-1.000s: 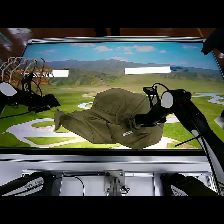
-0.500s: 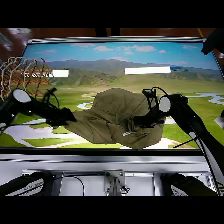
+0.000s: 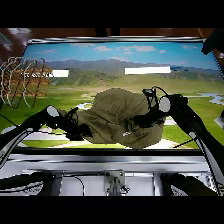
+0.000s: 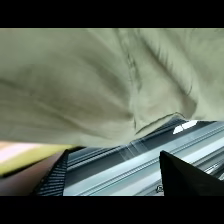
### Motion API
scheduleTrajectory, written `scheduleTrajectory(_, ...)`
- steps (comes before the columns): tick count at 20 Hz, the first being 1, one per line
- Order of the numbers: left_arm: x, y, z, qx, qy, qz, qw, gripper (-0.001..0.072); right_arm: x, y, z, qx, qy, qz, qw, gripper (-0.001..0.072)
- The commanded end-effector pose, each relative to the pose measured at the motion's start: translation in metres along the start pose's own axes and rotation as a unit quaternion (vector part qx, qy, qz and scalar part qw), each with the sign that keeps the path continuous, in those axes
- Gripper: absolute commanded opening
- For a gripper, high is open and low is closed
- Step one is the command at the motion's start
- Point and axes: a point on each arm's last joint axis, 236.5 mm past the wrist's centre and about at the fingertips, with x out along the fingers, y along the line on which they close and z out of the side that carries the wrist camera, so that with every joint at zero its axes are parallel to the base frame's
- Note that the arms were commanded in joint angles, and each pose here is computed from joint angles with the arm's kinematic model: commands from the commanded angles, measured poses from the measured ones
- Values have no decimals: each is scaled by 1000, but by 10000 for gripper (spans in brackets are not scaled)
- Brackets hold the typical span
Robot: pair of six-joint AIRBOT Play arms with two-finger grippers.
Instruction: Fold the shirts.
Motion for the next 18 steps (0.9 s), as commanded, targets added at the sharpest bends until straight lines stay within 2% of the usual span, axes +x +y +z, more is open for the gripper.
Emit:
scheduleTrajectory(1, 19, -3, 10, -13, -13, -7, 1000, 653, 0, 0, 0, -1, -1, 0, 1000, 82)
scheduleTrajectory(2, 19, -5, 18, -24, -30, -13, 999, 595, 0, 0, 0, -1, -1, 0, 1000, 107)
scheduleTrajectory(3, 18, -9, 27, -31, -47, -21, 998, 394, 0, 0, 0, 0, 0, 0, 1000, 106)
scheduleTrajectory(4, 18, -10, 32, -34, -59, -24, 997, 230, 0, 0, 0, 1, 0, 0, 1000, 133)
scheduleTrajectory(5, 16, -11, 36, -23, -65, -24, 997, 142, 0, 1, 0, 6, 1, 1, 1000, 388)
scheduleTrajectory(6, 12, -15, 37, -2, -67, -26, 997, 57, 0, 1, -4, 7, 9, 2, 1000, 586)
scheduleTrajectory(9, -19, -25, 49, 42, -98, -29, 994, 59, -6, -8, -45, -16, 96, -7, 995, 649)
scheduleTrajectory(11, -49, -22, 54, 59, -122, -19, 991, 59, -23, -22, -56, 1, 114, 4, 994, 649)
scheduleTrajectory(13, -72, -17, 52, 63, -135, -13, 989, 59, -41, -47, -42, 72, 60, 11, 996, 649)
scheduleTrajectory(15, -87, -17, 50, 68, -146, -18, 987, 59, -31, -73, -36, 181, 18, 40, 983, 649)
scheduleTrajectory(18, -88, -21, 49, 76, -147, -18, 986, 59, 19, -52, -44, 296, 28, 162, 941, 649)
